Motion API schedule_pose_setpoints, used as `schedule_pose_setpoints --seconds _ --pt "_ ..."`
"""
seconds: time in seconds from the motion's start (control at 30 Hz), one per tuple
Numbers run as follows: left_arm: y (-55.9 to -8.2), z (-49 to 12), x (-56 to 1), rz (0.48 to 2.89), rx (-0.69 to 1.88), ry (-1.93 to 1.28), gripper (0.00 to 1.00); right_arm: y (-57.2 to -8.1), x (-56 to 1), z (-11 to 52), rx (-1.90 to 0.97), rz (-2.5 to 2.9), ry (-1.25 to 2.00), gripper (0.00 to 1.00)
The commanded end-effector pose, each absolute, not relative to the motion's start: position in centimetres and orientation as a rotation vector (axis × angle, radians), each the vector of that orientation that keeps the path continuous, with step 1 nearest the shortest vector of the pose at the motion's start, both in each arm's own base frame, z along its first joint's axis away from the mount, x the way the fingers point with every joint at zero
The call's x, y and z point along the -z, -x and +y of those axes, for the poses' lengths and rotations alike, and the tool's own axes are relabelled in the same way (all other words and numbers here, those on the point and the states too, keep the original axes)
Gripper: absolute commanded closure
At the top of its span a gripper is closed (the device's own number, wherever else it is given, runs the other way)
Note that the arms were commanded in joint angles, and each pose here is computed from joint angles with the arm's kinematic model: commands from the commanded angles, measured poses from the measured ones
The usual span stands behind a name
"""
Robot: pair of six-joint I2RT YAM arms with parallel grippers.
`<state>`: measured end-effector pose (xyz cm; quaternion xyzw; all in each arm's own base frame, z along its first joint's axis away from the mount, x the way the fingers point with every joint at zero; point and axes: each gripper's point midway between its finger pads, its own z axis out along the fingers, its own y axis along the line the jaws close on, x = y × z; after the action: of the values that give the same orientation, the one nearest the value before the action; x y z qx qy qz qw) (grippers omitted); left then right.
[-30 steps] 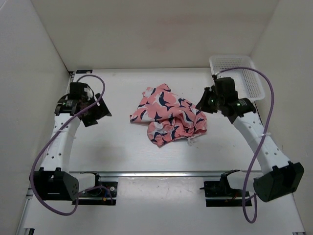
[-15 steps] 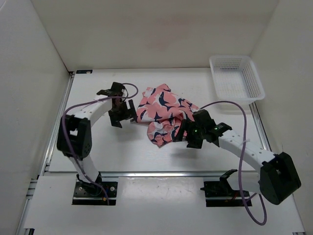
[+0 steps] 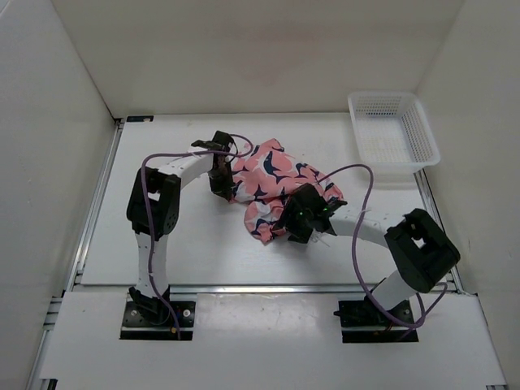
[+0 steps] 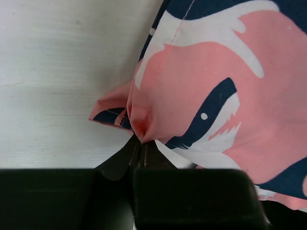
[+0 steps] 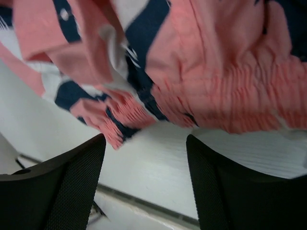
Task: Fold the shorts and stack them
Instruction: Flatten the shorts out
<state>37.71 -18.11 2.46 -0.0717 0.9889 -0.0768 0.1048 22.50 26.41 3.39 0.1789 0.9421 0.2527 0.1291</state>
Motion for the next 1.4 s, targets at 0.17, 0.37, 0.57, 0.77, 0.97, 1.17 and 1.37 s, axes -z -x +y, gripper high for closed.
schedule_pose_setpoints --seconds 0.17,0.37,0.57,0.77,0.97,1.17,1.37 --pt "-38.8 -18.0 -9.0 2.764 0.258 0.162 0.9 -29.0 -3.6 27.6 -0.473 2.523 -0.66 0.55" --pt "-37.2 -15.8 -18.0 2.609 0.257 0.17 0.9 -29.9 -5.5 24.0 -0.213 2.493 -0.66 1.0" --pt "-33.2 -14.8 -26.8 2.489 0.284 0.126 0.9 -27.5 -12.7 16.6 -0.197 2.312 -0.604 1.0" --pt "-35.0 -12.7 -25.4 2.497 0.272 0.208 0.9 -24.7 -14.7 13.3 -0.203 2.292 -0.543 1.0" --pt "-45.2 -7.8 -20.8 2.567 0.106 0.41 0.64 -21.1 -12.6 18.2 -0.399 2.485 -0.396 0.64" --pt "-44.6 -6.4 -22.1 2.578 0.032 0.49 0.0 -17.5 -11.8 24.1 -0.878 2.549 -0.514 0.27" --pt "-36.4 -4.8 -24.5 2.468 0.087 0.549 0.06 -17.0 -9.1 28.2 -1.083 2.648 -0.594 0.28"
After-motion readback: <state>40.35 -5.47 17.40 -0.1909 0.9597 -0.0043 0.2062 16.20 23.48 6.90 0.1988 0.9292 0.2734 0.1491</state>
